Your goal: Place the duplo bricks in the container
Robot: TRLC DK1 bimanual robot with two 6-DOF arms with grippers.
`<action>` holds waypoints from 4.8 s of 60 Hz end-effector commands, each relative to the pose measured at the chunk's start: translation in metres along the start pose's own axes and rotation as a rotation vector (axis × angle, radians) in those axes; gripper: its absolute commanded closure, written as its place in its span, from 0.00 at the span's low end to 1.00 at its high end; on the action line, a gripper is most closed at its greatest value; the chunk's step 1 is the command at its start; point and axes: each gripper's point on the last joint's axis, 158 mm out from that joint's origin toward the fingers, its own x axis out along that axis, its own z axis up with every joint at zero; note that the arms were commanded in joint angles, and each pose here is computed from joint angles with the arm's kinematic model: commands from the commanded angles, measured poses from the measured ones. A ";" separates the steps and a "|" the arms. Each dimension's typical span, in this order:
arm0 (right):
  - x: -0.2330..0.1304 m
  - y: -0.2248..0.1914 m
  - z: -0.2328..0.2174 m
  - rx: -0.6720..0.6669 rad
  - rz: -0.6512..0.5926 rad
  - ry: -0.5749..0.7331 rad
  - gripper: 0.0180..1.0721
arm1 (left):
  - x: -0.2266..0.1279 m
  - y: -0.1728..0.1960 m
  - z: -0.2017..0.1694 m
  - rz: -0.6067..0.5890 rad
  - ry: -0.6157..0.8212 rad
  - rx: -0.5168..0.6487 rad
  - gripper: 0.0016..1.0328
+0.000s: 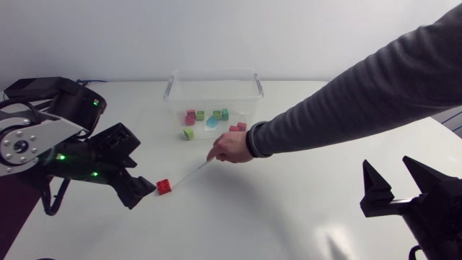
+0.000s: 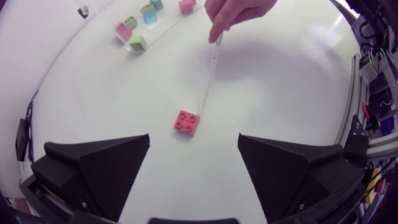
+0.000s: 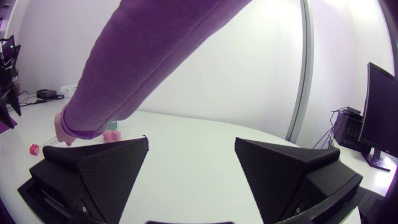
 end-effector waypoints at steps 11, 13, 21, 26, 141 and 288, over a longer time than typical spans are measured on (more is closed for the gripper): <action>0.001 0.001 -0.007 -0.015 0.000 0.006 0.05 | 0.031 -0.005 -0.022 -0.054 0.090 0.023 0.04; 0.001 0.001 -0.006 -0.013 -0.001 0.005 0.05 | 0.033 -0.005 -0.023 -0.055 0.094 0.021 0.04; 0.001 0.000 -0.006 -0.013 -0.002 0.005 0.05 | 0.044 0.000 -0.033 -0.067 0.131 0.010 0.04; 0.001 0.001 -0.006 -0.013 -0.001 0.005 0.05 | 0.051 -0.002 -0.038 -0.080 0.150 0.034 0.04; 0.001 0.001 -0.006 -0.015 -0.001 0.005 0.05 | 0.029 -0.065 -0.095 -0.178 0.385 -0.242 0.04; 0.001 0.000 -0.006 -0.013 -0.002 0.005 0.05 | 0.064 -0.019 -0.074 -0.099 0.379 -0.322 0.04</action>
